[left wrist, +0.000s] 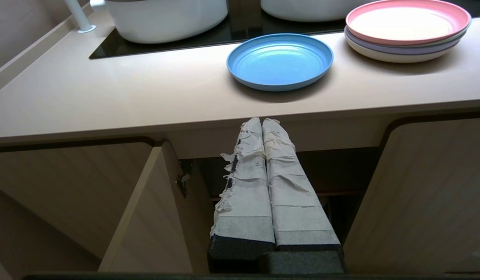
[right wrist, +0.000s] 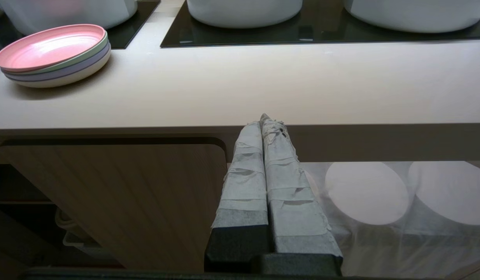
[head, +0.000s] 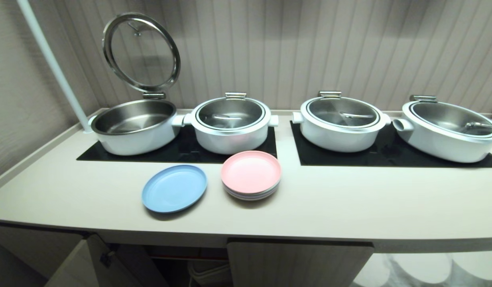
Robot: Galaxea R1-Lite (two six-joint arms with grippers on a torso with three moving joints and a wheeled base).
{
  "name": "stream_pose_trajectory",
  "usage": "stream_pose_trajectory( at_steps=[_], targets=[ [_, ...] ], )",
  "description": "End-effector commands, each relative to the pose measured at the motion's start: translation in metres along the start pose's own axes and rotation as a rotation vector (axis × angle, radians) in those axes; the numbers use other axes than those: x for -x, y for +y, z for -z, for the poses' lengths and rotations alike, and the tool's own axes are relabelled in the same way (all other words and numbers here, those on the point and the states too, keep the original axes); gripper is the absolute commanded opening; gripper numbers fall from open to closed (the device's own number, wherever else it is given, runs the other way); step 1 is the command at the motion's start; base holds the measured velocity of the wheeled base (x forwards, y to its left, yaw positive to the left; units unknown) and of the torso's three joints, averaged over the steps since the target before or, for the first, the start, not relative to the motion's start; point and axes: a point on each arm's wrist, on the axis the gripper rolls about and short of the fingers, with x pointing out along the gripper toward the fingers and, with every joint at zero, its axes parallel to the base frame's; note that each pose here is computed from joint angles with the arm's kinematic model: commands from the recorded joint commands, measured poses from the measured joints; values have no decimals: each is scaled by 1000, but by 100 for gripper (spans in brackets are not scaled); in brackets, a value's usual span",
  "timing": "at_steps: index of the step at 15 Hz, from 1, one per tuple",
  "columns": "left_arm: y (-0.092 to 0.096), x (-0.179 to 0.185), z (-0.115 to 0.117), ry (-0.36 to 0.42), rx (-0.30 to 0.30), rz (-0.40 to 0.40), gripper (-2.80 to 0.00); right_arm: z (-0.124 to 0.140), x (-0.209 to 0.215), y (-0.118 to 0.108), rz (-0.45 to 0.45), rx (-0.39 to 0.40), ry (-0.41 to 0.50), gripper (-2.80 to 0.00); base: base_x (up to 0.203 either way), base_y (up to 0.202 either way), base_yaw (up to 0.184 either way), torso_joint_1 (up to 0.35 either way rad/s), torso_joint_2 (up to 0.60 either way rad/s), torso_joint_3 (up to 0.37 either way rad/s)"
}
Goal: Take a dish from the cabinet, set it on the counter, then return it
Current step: Pick up the plate from the table
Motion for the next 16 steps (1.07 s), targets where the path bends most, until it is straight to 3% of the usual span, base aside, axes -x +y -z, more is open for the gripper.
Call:
stream_pose_trajectory(
  at_steps=[1, 16],
  targets=[
    [0, 0, 0, 0, 0, 0, -280, 0, 0, 0, 0, 0, 0, -280, 0, 0, 0, 0, 0, 0],
    [0, 0, 0, 0, 0, 0, -280, 0, 0, 0, 0, 0, 0, -280, 0, 0, 0, 0, 0, 0]
  ],
)
